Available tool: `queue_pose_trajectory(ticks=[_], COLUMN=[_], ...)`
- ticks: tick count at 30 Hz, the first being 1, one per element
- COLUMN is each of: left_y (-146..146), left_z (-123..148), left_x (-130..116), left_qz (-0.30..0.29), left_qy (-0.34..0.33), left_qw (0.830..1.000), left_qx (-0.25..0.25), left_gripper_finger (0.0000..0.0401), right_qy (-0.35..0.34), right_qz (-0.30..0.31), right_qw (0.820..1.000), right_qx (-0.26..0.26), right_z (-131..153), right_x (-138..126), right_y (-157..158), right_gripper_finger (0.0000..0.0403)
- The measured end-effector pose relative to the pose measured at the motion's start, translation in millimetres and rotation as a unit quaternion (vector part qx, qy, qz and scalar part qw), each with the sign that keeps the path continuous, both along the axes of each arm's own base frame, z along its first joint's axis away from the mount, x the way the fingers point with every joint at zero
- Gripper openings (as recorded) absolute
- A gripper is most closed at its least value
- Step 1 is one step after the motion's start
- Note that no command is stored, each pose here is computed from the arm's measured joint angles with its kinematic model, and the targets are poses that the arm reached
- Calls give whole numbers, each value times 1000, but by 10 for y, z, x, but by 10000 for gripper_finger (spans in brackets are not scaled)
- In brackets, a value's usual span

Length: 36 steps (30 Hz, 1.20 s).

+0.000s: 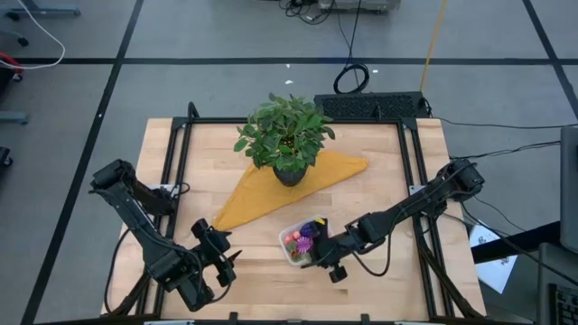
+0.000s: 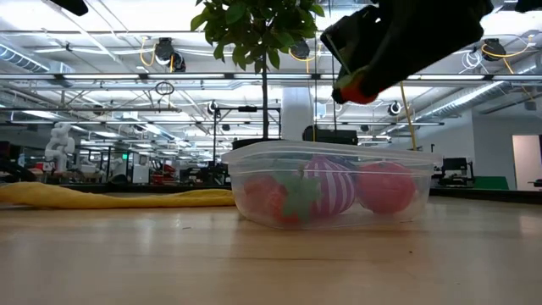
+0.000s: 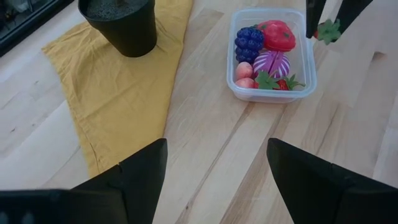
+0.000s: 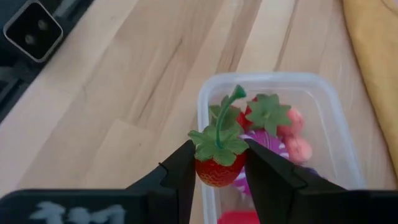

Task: Pick and placing Produce into tupperware
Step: Put the strawberry into the transparent bin, then return to Home Position

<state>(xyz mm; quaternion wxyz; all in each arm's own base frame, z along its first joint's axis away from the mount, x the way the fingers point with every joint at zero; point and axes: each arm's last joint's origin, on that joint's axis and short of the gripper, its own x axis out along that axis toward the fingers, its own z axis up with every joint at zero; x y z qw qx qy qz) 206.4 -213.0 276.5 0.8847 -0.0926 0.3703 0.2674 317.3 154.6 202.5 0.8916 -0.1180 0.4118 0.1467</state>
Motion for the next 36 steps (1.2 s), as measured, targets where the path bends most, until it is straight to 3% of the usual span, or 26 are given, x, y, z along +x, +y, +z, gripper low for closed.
queue_pose_trajectory(ticks=[4, 10, 18, 26, 31, 36], left_y=[0, 1, 1, 1, 1, 1], left_z=[0, 0, 0, 0, 0, 0], left_x=[0, 1, 1, 1, 0, 0], left_qz=[0, -2, -1, -1, -1, -1], left_qy=[-1, 0, 0, 0, 0, 0], left_qw=[1000, 1000, 1000, 1000, 1000, 1000], left_qx=[0, 2, 2, 2, 2, 2], left_gripper_finger=[278, 278, 278, 278, 278, 278], right_qy=[3, 12, 2, -7, -51, -110], right_qz=[1, -2, -5, -2, 26, 30], right_qw=[1000, 1000, 1000, 1000, 998, 993], right_qx=[-3, -7, -5, -4, -10, 39], right_z=[-75, -256, -256, -238, -3, 458], right_x=[-31, -104, -76, -61, -59, -258], right_y=[-15, -76, -111, -107, -100, -25], right_gripper_finger=[121, 162, 213, 226, 226, 226])
